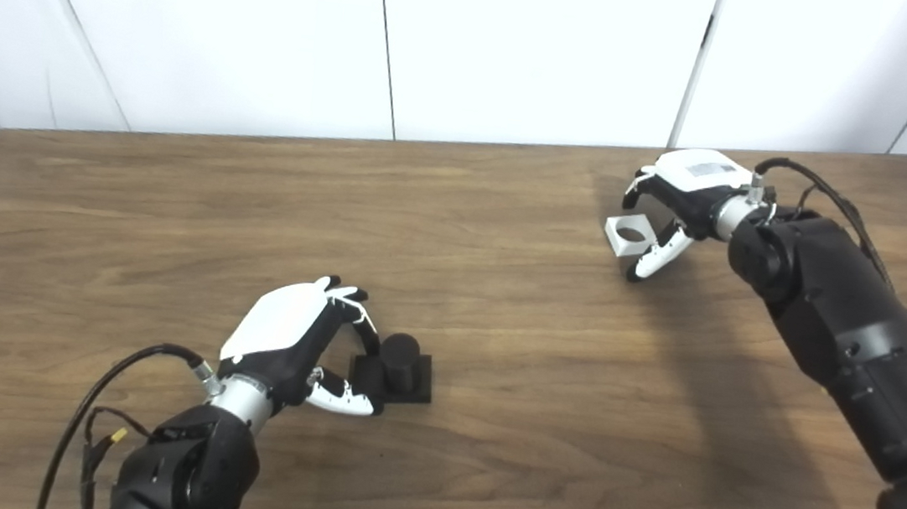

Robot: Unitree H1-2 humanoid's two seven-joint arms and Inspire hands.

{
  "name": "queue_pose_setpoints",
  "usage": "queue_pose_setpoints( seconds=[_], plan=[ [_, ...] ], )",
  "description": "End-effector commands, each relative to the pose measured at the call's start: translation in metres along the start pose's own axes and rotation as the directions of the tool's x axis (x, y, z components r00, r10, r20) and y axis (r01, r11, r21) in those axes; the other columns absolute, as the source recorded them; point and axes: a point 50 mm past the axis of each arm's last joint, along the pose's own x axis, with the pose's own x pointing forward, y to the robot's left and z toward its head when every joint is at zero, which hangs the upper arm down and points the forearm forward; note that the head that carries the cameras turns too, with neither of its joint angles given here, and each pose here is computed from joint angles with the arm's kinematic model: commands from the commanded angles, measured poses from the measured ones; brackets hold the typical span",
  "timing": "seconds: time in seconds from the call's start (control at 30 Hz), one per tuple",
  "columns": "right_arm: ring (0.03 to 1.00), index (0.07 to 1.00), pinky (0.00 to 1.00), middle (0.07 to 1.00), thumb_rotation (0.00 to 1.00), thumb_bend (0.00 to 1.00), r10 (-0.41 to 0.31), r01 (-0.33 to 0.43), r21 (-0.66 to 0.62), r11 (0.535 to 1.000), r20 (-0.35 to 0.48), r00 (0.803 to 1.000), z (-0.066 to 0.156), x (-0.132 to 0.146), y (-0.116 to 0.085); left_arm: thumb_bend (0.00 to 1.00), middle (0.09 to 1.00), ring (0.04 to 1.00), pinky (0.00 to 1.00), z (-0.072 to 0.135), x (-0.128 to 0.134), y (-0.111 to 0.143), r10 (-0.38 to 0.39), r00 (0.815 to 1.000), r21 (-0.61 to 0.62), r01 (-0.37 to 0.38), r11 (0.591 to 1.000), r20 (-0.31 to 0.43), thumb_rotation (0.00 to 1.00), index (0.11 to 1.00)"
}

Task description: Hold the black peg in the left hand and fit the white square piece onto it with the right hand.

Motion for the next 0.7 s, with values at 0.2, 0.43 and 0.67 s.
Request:
queue_pose_setpoints(
  seconds=[0.2, 0.43, 0.67],
  plan=[
    [1.000, 0.771, 0.94, 0.938, 0.35, 0.76, -0.070, 0.070, -0.055, 0.996, 0.008, 0.998, -0.005, 0.008, -0.042, 0.52, 0.909, 1.000, 1.00, 0.007, 0.000, -0.002, 0.001, 1.000, 0.005, -0.001, 1.000, 0.023, 0.06, 0.490],
    [1.000, 0.767, 0.95, 0.935, 0.33, 0.77, -0.044, 0.044, -0.055, 0.998, -0.003, 0.999, -0.003, 0.012, -0.040, 0.52, 0.909, 1.000, 1.00, 0.007, -0.001, 0.000, 0.000, 1.000, -0.002, 0.000, 1.000, 0.021, 0.06, 0.490],
    [1.000, 0.736, 0.95, 0.931, 0.33, 0.76, -0.024, 0.024, -0.058, 0.998, -0.002, 1.000, -0.003, 0.015, -0.035, 0.52, 0.909, 1.000, 1.00, 0.008, -0.001, 0.000, 0.000, 1.000, 0.002, 0.000, 1.000, 0.022, 0.06, 0.490]
  ],
)
